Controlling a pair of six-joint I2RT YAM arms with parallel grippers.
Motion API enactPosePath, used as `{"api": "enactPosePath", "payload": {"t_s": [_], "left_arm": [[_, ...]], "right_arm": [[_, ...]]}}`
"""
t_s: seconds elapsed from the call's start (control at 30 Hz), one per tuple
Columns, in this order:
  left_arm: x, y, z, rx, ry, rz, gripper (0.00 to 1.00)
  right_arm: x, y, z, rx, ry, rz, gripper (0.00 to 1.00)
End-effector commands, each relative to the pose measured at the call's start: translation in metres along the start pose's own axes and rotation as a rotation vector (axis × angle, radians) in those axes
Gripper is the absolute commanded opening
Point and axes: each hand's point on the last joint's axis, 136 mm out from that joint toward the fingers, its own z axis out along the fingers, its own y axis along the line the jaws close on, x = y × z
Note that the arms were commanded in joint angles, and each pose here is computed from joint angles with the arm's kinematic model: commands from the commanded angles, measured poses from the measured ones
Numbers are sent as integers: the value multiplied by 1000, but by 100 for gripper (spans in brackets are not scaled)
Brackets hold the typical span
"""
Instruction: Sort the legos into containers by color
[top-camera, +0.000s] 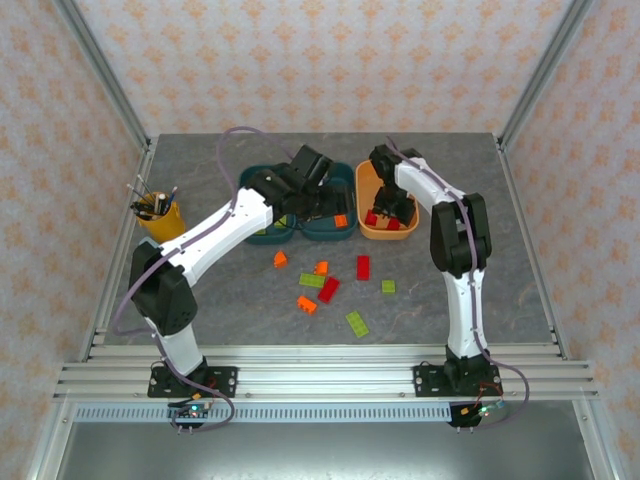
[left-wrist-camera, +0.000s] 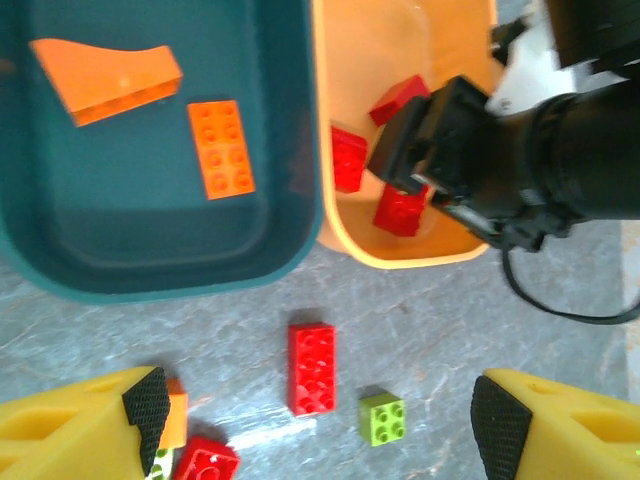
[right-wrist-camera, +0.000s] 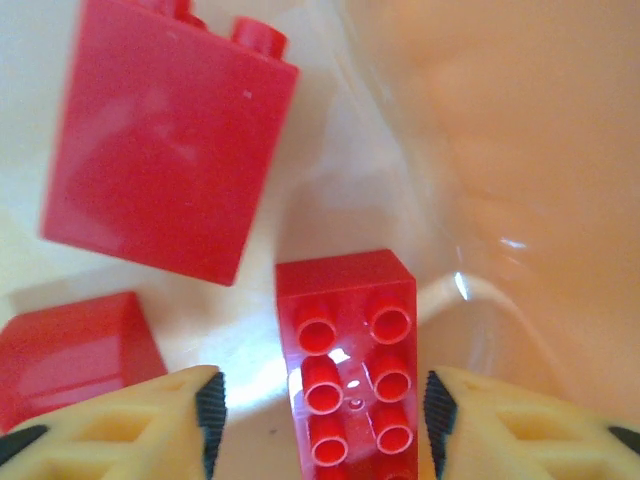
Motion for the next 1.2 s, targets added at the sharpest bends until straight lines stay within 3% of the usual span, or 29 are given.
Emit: {"api": "enactPosePath", "payload": {"t_s": [0.0, 0.1, 0.27, 0.43, 0.53, 0.83, 1.0, 1.17], "left_arm": [[10, 31, -29, -117, -23, 0, 83], [27, 59, -33, -185, 11, -2, 83], [60, 114, -27, -294, 92, 43, 85], [89, 156, -7, -338, 143, -76, 88], [90, 162, 6, -348, 125, -176, 89], [86, 179, 41, -483, 72, -416, 86], [80, 186, 48, -521, 34, -428, 80], [79, 190, 56, -537, 24, -425, 67]], "right_arm": [[-8, 7, -64, -72, -122, -35, 59], [2, 14, -103, -148, -207, -94, 60], [61, 31, -139, -376, -284, -270, 63], [154, 45, -139, -610, -199, -482, 65], [185, 42, -132, -662, -147, -530, 65], [201, 35, -131, -699, -129, -571, 65], [201, 35, -135, -710, -134, -568, 65], [201, 36, -137, -715, -132, -572, 65]]}}
